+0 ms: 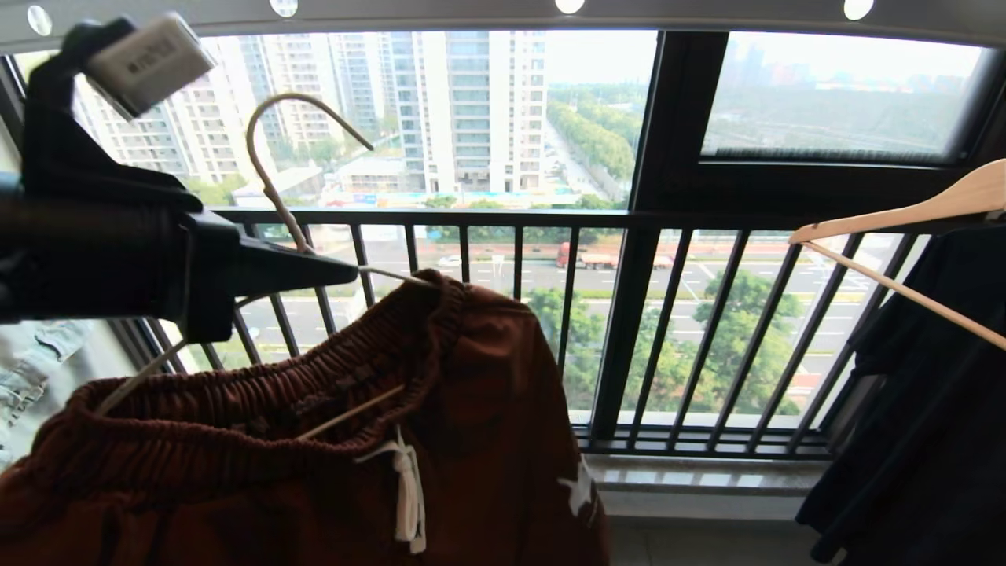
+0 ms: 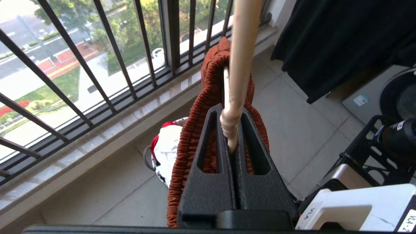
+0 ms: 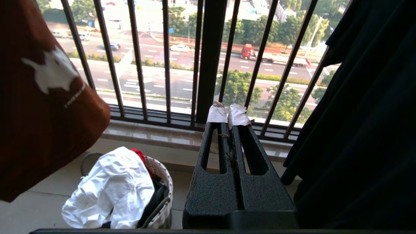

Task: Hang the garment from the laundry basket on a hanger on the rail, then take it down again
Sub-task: Take the clothes off the clothes rack

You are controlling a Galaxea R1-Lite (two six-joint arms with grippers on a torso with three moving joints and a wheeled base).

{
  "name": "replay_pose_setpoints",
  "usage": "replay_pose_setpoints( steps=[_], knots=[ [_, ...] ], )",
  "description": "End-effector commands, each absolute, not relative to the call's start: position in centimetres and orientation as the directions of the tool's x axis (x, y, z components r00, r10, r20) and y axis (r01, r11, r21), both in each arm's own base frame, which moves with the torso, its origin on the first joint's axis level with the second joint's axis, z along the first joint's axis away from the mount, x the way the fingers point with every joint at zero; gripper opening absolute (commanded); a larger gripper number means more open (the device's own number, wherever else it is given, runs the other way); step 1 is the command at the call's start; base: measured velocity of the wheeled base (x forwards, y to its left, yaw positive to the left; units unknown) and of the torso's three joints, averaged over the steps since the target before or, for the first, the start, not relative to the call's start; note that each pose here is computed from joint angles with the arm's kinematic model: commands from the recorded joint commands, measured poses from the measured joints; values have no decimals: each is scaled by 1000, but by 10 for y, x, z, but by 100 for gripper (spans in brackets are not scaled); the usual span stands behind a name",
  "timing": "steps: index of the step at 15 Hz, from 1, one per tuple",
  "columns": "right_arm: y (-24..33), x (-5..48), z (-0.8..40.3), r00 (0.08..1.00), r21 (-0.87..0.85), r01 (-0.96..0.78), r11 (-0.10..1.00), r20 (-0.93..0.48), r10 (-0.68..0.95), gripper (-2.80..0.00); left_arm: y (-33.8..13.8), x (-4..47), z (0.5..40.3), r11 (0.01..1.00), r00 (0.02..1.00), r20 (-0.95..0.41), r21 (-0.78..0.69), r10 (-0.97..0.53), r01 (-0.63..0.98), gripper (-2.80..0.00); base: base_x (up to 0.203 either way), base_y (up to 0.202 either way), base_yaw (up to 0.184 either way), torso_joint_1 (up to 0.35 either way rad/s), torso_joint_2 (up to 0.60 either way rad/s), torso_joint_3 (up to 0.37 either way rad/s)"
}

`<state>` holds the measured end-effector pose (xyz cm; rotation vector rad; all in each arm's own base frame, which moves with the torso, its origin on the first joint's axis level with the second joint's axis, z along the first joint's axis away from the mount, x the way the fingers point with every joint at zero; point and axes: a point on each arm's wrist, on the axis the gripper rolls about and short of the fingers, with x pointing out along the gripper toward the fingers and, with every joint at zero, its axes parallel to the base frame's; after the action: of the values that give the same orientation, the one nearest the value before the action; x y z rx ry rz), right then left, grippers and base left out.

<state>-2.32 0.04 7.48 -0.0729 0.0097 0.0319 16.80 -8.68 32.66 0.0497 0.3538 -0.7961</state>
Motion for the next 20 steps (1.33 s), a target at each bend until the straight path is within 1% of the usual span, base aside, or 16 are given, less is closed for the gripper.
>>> replay_pose_setpoints(
  steps=[1, 3, 5, 9, 12, 14, 16, 17, 20],
  knots=[
    [0, -23, 75, 999, -73, -33, 997, -12, 32, -280, -101, 196, 278, 673, 576, -424, -116, -699, 731, -280, 0, 0, 0, 0, 0, 0],
    [0, -23, 75, 999, -73, -33, 997, -12, 32, -280, -115, 225, 239, 649, 562, -427, -82, -709, 756, -280, 0, 0, 0, 0, 0, 0],
    [0, -23, 75, 999, -73, -33, 997, -12, 32, -280, -127, 245, 209, 626, 559, -414, -37, -719, 779, -280, 0, 0, 0, 0, 0, 0],
    [0, -23, 75, 999, -73, -33, 997, -11, 32, -280, -164, 283, 139, 580, 498, -459, -49, -736, 813, -280, 0, 0, 0, 0, 0, 0],
    [0, -23, 75, 999, -73, -33, 997, -11, 32, -280, -182, 311, 94, 577, 514, -418, -30, -749, 816, -280, 0, 0, 0, 0, 0, 0],
    [0, -23, 75, 999, -72, -31, 997, -12, 31, -280, -189, 324, 87, 580, 538, -361, -11, -762, 815, -280, 0, 0, 0, 0, 0, 0],
    [0, -25, 82, 999, -70, -30, 997, 14, 31, -280, -192, 327, 78, 577, 527, -375, -25, -762, 816, -280, 0, 0, 0, 0, 0, 0],
    [0, -29, 93, 999, -62, -30, 998, 38, 32, -280, -192, 328, 73, 576, 522, -384, -33, -761, 817, -280, 0, 0, 0, 0, 0, 0],
    [1, -30, 141, 998, -30, -58, 998, 16, 58, -280, -193, 328, 75, 576, 515, -373, -67, -772, 815, -280, 0, 0, 0, 0, 0, 0]
  ],
)
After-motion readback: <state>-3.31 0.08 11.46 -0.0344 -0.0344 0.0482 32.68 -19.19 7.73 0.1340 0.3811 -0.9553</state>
